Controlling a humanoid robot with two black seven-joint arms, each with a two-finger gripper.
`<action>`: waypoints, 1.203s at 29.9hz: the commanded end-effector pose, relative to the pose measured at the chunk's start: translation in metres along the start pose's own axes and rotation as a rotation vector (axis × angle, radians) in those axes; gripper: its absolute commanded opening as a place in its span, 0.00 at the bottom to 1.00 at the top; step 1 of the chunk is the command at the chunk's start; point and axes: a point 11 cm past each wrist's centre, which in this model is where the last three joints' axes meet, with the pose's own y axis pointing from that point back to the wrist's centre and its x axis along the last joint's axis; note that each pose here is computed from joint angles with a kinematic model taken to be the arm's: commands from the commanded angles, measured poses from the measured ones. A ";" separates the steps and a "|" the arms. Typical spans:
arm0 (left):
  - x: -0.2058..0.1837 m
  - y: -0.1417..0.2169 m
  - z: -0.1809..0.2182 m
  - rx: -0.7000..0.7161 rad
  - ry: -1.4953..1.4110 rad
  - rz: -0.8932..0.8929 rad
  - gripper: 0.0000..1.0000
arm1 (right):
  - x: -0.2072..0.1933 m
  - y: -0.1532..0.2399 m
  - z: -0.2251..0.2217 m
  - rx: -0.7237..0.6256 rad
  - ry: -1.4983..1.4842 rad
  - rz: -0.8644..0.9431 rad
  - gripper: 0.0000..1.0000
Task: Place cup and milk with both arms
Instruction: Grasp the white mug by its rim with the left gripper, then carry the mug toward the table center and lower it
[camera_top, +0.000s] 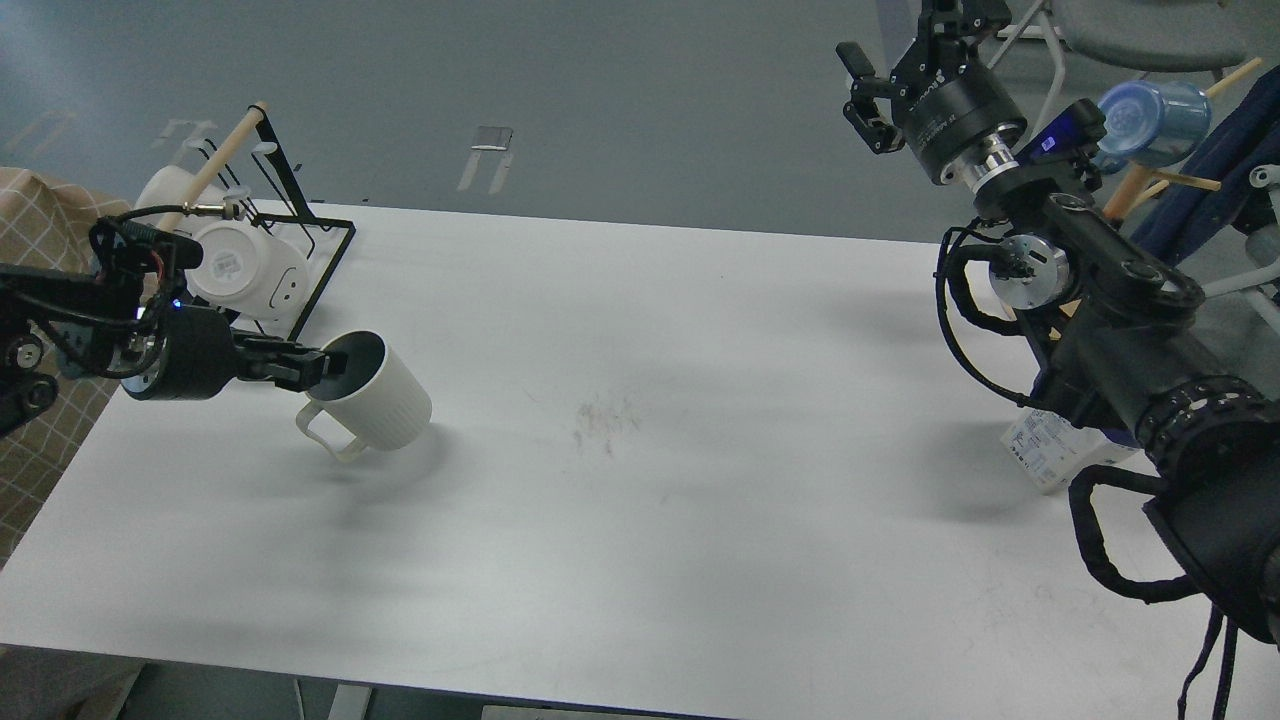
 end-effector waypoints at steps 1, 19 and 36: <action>0.019 0.010 0.025 -0.054 -0.070 0.031 0.00 | 0.001 0.000 -0.001 0.002 0.000 0.003 1.00; 0.094 -0.073 0.196 -0.408 -0.328 0.129 0.00 | -0.023 -0.035 -0.052 0.087 0.039 -0.059 1.00; 0.071 -0.151 0.212 -0.313 -0.438 -0.018 0.00 | -0.021 -0.031 -0.044 0.074 0.034 -0.053 1.00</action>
